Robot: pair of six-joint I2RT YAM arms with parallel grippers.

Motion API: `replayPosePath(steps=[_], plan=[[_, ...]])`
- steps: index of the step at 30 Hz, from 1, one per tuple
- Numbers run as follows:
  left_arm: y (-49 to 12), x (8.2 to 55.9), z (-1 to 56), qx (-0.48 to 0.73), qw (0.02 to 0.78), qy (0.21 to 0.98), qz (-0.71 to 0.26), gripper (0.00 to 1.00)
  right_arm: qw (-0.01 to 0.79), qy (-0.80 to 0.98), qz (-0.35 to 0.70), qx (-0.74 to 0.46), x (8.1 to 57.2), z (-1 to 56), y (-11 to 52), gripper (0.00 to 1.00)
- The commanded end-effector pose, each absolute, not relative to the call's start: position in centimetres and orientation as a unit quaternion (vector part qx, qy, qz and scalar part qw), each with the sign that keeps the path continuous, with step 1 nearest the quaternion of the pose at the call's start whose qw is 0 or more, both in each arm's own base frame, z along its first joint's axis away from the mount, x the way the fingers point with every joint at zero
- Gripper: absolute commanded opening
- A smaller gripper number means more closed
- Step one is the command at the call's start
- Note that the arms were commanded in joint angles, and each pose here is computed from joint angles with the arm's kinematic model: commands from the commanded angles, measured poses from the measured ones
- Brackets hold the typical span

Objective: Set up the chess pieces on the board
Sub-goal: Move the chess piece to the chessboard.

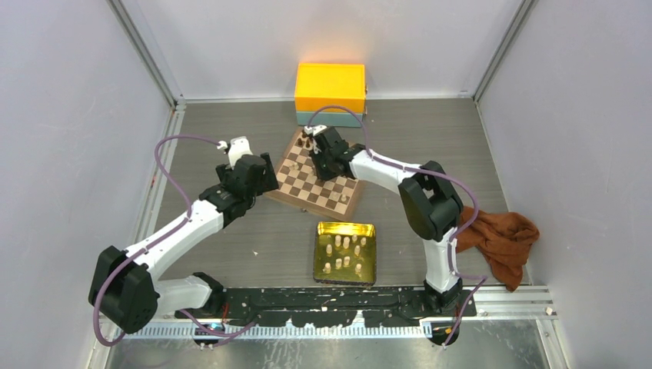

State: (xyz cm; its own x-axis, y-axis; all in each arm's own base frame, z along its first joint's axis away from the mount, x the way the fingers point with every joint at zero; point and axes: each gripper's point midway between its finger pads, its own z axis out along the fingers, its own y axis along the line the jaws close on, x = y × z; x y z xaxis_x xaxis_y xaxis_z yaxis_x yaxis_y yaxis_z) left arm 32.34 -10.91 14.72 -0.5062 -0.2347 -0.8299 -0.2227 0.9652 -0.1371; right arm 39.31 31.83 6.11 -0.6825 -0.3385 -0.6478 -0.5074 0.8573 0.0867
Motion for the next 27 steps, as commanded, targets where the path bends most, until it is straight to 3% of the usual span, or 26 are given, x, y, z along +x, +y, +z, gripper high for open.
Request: replayPosePath(steps=[1,27], plan=[[-10.9,32.5,16.1,-0.146,0.499,0.854,-0.024,0.97,0.37,0.891,0.148,-0.218,39.3,10.6,31.7,0.05],[-11.1,32.4,15.7,-0.147,0.493,0.857,-0.03,0.97,0.342,0.9,0.139,-0.23,34.9,8.9,30.4,0.05]])
